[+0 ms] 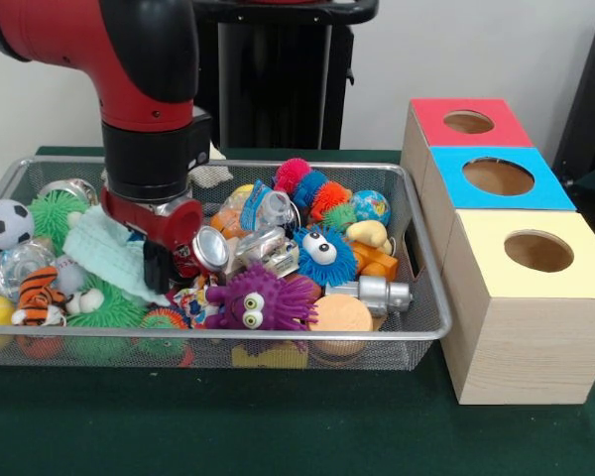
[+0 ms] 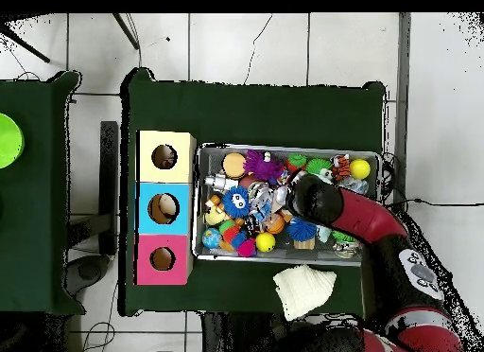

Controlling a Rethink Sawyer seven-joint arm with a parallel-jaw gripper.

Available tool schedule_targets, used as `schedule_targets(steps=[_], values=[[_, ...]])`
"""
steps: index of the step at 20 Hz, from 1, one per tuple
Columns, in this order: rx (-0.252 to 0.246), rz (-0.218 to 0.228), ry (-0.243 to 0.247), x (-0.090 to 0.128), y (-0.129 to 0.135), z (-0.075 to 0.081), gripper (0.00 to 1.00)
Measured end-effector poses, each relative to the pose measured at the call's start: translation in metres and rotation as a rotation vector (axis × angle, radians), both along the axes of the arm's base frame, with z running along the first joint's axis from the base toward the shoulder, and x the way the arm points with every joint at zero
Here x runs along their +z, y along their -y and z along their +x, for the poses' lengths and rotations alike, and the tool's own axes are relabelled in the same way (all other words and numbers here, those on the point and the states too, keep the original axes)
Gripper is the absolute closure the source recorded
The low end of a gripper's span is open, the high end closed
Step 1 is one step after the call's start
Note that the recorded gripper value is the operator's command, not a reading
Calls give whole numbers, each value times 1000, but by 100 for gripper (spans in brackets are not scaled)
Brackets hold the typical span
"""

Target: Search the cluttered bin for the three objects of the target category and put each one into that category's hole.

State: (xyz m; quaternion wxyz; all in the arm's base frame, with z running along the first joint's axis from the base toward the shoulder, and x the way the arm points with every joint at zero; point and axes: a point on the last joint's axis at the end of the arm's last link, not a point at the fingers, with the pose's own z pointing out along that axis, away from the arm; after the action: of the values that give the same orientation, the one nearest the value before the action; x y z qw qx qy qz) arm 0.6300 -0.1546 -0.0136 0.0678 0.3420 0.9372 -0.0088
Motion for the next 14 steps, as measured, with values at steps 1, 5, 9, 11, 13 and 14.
schedule_targets(steps=[1,5,9,11,13,14], values=[[0,-1,-1,0,-1,0,100],[-1,-6,-4,2,-8,2,100],[1,-7,-5,2,-13,4,0],[2,-8,-2,3,-16,5,0],[2,-10,3,3,-19,6,0],[1,-11,5,4,-20,7,0]])
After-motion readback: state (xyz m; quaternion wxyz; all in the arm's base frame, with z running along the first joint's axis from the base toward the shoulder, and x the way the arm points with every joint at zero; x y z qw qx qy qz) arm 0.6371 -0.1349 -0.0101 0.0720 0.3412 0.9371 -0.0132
